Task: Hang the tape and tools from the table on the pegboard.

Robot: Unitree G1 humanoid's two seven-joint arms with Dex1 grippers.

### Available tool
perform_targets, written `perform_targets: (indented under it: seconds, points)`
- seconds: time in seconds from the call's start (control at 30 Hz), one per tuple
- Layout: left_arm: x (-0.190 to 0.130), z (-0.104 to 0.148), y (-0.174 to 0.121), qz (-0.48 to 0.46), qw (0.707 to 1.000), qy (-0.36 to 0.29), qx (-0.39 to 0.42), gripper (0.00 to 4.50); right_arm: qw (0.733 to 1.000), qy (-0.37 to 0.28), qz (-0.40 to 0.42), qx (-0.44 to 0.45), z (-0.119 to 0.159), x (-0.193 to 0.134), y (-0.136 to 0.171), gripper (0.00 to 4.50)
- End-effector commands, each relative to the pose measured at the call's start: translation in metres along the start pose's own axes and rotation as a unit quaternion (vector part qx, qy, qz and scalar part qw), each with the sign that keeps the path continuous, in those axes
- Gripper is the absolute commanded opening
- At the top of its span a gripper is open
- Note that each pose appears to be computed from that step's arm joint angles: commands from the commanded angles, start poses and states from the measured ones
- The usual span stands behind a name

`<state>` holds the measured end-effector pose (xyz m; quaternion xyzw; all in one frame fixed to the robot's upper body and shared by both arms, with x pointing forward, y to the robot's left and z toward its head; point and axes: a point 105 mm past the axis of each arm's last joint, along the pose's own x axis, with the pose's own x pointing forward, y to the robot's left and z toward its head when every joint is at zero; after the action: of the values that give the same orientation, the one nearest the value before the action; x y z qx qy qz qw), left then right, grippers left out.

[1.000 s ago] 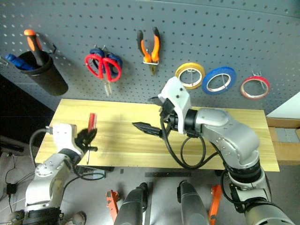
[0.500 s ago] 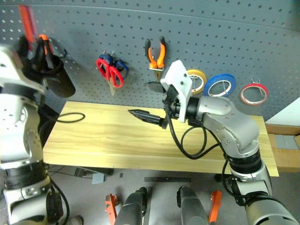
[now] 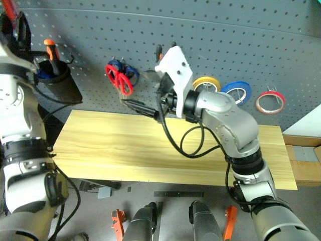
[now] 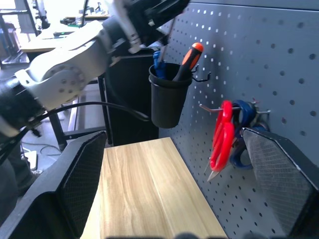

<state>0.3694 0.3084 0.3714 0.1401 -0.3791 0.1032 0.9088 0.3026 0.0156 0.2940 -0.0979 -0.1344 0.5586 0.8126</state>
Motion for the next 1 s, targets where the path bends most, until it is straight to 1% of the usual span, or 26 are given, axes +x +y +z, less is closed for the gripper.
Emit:
perform_targets:
  seconds: [0.03,0.2,0.33,0.37,0.4,0.53,0.6,0.67,0.7,0.8,0.87,0.93,1.0]
  points:
    - [0.006,0.017,0.004,0.007,0.999,-0.038,0.003,0.79,0.999,-0.021,-0.003,-0.025,0.015,-0.002,0.001,4.5]
    - [0.0,0.005,0.004,0.009,1.0,-0.028,0.009,0.79,1.0,-0.014,-0.001,-0.024,0.012,-0.003,0.003,4.5]
    - [-0.011,-0.01,0.013,0.039,0.999,-0.009,0.02,0.79,1.0,-0.012,-0.003,-0.022,0.01,-0.003,0.002,4.5]
    - [-0.013,-0.013,0.014,0.041,0.999,-0.006,0.017,1.5,1.0,-0.011,-0.003,-0.022,0.01,-0.003,0.002,4.5]
    - [-0.014,-0.014,0.013,0.04,0.999,-0.005,0.014,1.75,1.0,-0.011,-0.002,-0.022,0.009,-0.003,0.002,4.5]
    - [-0.018,-0.021,0.007,0.041,0.999,0.0,-0.007,3.05,1.0,-0.009,-0.003,-0.022,0.009,-0.004,0.001,4.5]
    - [-0.018,-0.018,0.004,0.041,0.999,-0.006,-0.019,3.79,1.0,-0.009,-0.003,-0.022,0.008,-0.004,0.001,4.5]
    - [-0.016,-0.015,-0.001,0.038,0.999,-0.013,-0.03,4.35,1.0,-0.008,-0.003,-0.023,0.008,-0.004,0.001,4.5]
    - [-0.015,-0.01,-0.004,0.034,0.999,-0.021,-0.037,4.35,1.0,-0.007,-0.004,-0.023,0.008,-0.004,0.001,4.5]
    - [-0.009,0.017,-0.021,0.008,0.997,-0.059,-0.055,4.35,1.0,-0.008,-0.009,-0.023,0.008,-0.007,-0.001,4.5]
    - [-0.01,0.036,-0.042,-0.039,0.994,-0.077,-0.06,4.35,1.0,-0.012,-0.014,-0.018,0.01,-0.012,-0.003,4.5]
    - [-0.017,0.046,-0.068,-0.108,0.99,-0.075,-0.056,4.35,1.0,-0.012,-0.012,-0.016,0.009,-0.022,-0.001,4.5]
    - [-0.028,0.045,-0.089,-0.159,0.983,-0.047,-0.073,4.35,1.0,-0.01,-0.007,-0.009,0.006,-0.032,0.003,4.5]
